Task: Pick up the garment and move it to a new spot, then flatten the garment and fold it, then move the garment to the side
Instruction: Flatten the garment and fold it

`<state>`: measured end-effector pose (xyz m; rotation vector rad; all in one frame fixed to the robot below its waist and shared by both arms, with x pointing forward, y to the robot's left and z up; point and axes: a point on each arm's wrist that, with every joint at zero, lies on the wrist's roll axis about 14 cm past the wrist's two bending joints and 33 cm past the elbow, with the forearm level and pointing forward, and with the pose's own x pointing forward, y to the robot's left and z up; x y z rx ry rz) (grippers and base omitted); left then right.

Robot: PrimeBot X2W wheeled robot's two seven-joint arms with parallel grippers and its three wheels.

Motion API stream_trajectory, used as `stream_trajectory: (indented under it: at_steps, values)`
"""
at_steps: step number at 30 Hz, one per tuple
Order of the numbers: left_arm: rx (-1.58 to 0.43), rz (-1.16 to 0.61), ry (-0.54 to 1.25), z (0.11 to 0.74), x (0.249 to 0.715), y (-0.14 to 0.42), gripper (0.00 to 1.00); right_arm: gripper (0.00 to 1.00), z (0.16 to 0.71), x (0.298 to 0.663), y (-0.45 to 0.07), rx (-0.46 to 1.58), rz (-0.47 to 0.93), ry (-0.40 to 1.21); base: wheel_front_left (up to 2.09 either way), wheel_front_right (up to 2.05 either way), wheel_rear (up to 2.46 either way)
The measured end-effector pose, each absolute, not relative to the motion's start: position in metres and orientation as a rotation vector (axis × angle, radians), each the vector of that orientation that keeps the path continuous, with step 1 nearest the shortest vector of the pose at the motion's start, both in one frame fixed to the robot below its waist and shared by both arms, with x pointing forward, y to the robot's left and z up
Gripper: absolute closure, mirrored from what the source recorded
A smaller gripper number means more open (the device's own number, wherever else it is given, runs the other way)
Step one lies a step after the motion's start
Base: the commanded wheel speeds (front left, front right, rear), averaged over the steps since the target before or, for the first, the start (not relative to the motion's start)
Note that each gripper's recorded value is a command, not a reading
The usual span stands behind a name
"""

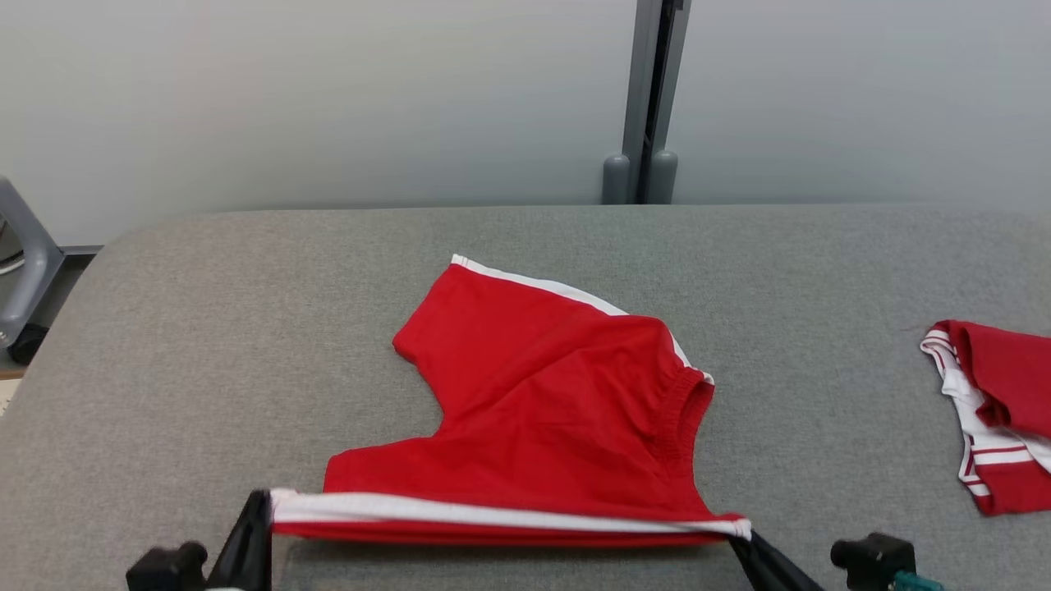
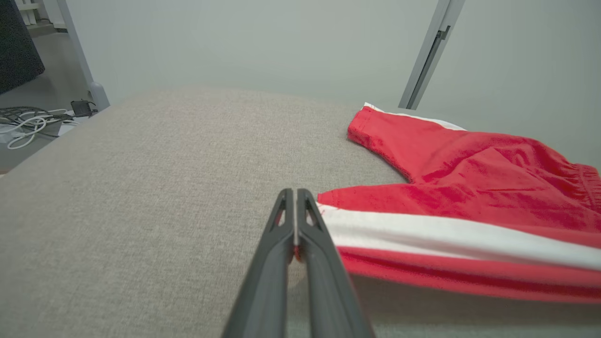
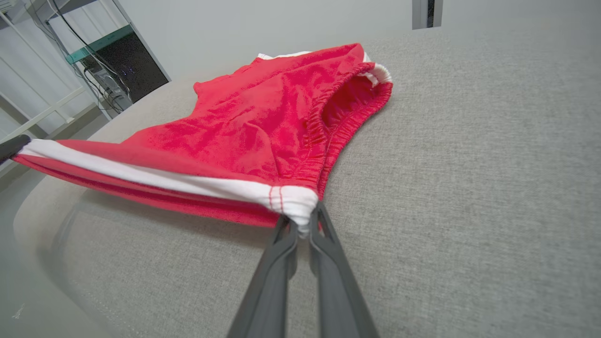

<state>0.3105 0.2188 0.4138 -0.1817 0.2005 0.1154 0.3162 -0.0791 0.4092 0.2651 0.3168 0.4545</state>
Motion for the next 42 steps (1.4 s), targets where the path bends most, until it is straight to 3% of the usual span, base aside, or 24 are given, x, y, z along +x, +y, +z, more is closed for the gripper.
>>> stream_trajectory:
  at_steps: [9, 20, 35, 36, 37, 38, 39, 40, 42]
  values:
    - [-0.091, -0.044, 0.007, 0.486, 0.436, 0.189, 1.0, 1.0, 0.446, 0.396, -0.081, 0.334, 0.387, 0.19, 0.0, 0.0, 0.0]
    - [-0.006, -0.214, 0.06, 0.469, 0.556, 0.136, 1.0, 1.0, 0.431, 0.472, -0.09, 0.369, 0.294, 0.189, 0.0, 0.0, 0.0]
    - [0.07, -0.344, 0.236, 0.39, 0.612, 0.09, 1.0, 1.0, 0.399, 0.504, -0.115, 0.39, 0.209, 0.228, 0.0, 0.0, 0.0]
    - [0.073, -0.348, 0.243, 0.388, 0.612, 0.089, 1.0, 0.86, 0.4, 0.504, -0.114, 0.388, 0.215, 0.228, 0.0, 0.0, 0.0]
    - [0.073, -0.349, 0.25, 0.386, 0.612, 0.088, 1.0, 0.53, 0.4, 0.504, -0.113, 0.388, 0.219, 0.227, 0.0, 0.0, 0.0]
    - [0.072, -0.35, 0.252, 0.386, 0.612, 0.088, 0.75, 0.0, 0.401, 0.504, -0.112, 0.396, 0.221, 0.225, 0.0, 0.0, 0.0]
    - [0.073, -0.351, 0.253, 0.386, 0.612, 0.087, 0.16, 0.0, 0.402, 0.504, -0.109, 0.397, 0.23, 0.221, 0.0, 0.0, 0.0]
    - [0.071, -0.35, 0.253, 0.386, 0.612, 0.087, 0.0, 0.0, 0.404, 0.504, -0.107, 0.396, 0.237, 0.218, 0.0, 0.0, 0.0]
    - [0.066, -0.35, 0.249, 0.388, 0.611, 0.086, 0.0, 0.0, 0.408, 0.505, -0.102, 0.367, 0.26, 0.205, 0.0, 0.0, 0.0]
